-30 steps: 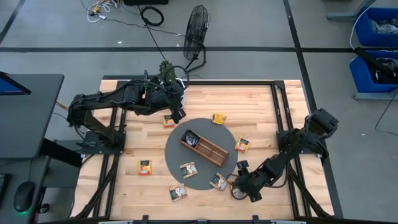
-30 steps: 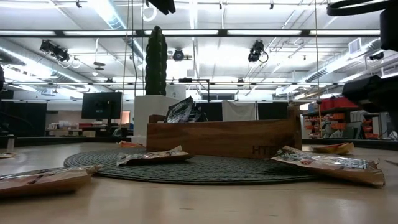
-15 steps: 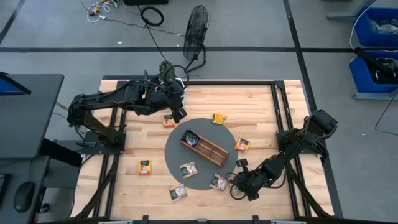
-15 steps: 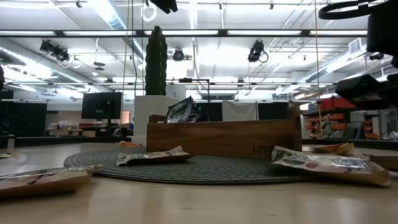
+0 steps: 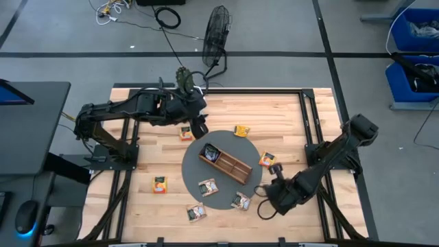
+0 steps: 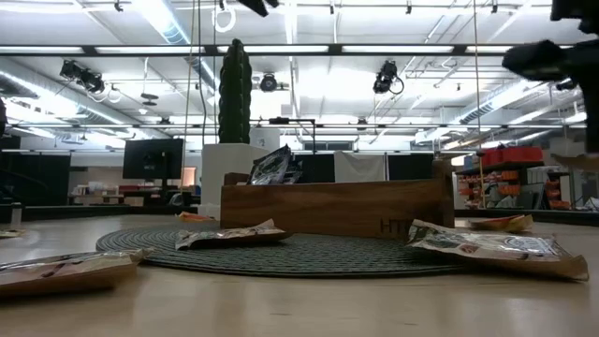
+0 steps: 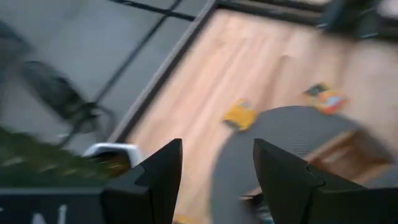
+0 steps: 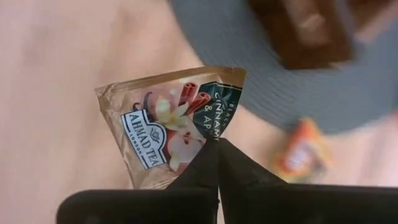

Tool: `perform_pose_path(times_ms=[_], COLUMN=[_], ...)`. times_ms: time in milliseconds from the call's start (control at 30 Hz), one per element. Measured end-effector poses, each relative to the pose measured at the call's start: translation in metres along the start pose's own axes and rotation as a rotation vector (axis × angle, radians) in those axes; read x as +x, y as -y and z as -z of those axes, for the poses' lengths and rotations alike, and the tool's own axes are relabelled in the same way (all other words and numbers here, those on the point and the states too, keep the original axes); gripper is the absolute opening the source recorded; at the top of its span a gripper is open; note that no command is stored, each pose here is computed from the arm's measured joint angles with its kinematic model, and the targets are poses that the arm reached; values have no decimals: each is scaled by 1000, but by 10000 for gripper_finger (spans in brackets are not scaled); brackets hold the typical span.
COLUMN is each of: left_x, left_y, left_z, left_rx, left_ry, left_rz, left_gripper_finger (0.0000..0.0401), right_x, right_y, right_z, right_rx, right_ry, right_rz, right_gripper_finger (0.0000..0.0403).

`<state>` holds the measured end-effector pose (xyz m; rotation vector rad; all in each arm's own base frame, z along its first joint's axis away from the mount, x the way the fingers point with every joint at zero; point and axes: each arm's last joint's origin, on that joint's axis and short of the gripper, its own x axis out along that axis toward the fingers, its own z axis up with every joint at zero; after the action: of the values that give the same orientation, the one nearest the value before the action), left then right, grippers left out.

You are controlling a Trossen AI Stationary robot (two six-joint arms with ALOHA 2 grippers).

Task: Pick & Place Tea
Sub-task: Put the brown tea bag into the middle section of the wooden organizer

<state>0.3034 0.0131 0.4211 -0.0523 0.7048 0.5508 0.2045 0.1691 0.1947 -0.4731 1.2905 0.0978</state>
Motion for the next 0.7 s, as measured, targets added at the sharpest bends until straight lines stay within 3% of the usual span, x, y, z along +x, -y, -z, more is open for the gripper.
perform_pose_path(times_ms=[333,500,700], left_x=[-3,-4,-2], left_y=[11,13,14], left_z=[-16,-23,-24], left_rx=[-259,-392,-474], left_ry=[83,121,115], left_rz=[301,354,365], left_gripper_finger=[202,202,202], right_x=[-51,-65,-80], right_y=[49,73,105], right_z=[-1,-15,-31], right_rx=[14,-9,22], right_ry=[100,154,184], right_rz=[312,480,694], right_gripper_finger=[0,0,0])
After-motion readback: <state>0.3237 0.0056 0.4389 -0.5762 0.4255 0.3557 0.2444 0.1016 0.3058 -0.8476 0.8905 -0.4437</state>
